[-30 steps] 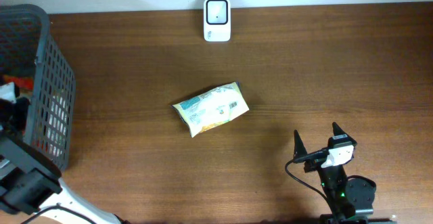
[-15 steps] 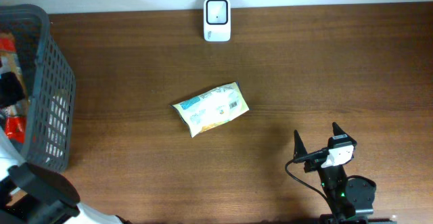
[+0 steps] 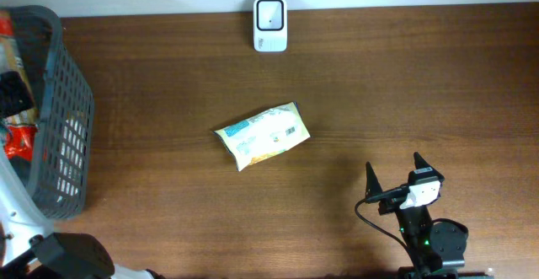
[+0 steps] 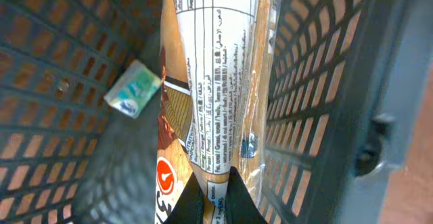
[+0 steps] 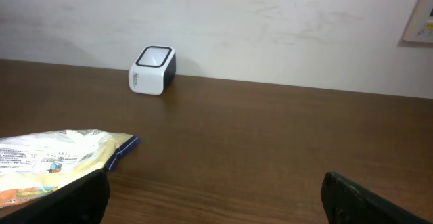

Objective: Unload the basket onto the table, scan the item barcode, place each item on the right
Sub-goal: 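Place the pasta pack with the left gripper onto the snack bag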

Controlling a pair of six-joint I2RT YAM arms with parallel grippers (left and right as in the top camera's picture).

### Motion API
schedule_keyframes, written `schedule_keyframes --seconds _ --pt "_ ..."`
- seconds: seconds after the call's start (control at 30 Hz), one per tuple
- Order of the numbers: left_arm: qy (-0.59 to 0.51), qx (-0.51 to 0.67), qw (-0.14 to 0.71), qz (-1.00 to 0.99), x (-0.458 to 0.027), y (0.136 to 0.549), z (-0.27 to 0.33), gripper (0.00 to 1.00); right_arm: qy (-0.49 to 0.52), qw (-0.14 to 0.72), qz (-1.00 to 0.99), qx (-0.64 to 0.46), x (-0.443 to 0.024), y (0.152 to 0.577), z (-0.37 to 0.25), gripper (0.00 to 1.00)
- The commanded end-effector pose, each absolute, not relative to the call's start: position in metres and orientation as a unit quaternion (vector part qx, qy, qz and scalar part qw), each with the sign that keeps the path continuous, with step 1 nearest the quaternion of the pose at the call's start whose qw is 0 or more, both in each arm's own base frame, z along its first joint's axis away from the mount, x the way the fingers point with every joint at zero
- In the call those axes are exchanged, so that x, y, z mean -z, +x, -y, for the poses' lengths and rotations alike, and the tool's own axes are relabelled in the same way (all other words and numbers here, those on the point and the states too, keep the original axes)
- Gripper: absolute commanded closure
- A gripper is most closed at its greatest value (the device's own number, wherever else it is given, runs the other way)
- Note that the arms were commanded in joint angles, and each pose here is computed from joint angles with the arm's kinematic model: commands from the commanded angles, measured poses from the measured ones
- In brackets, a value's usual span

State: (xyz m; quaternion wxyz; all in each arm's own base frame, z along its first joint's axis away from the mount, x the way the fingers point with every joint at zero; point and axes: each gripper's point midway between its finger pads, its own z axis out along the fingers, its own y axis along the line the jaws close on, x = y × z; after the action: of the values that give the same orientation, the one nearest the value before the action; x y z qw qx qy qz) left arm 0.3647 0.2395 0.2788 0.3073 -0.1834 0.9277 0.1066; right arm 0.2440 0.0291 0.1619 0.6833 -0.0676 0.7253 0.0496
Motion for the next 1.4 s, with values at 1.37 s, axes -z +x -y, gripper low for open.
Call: schedule_keyframes --seconds 1.37 --pt "0.221 0.121 0.090 -0.963 -0.085 0.303 0.230 1.00 -0.066 0.682 -0.727 -0.051 -0.159 0.244 -0.030 0.01"
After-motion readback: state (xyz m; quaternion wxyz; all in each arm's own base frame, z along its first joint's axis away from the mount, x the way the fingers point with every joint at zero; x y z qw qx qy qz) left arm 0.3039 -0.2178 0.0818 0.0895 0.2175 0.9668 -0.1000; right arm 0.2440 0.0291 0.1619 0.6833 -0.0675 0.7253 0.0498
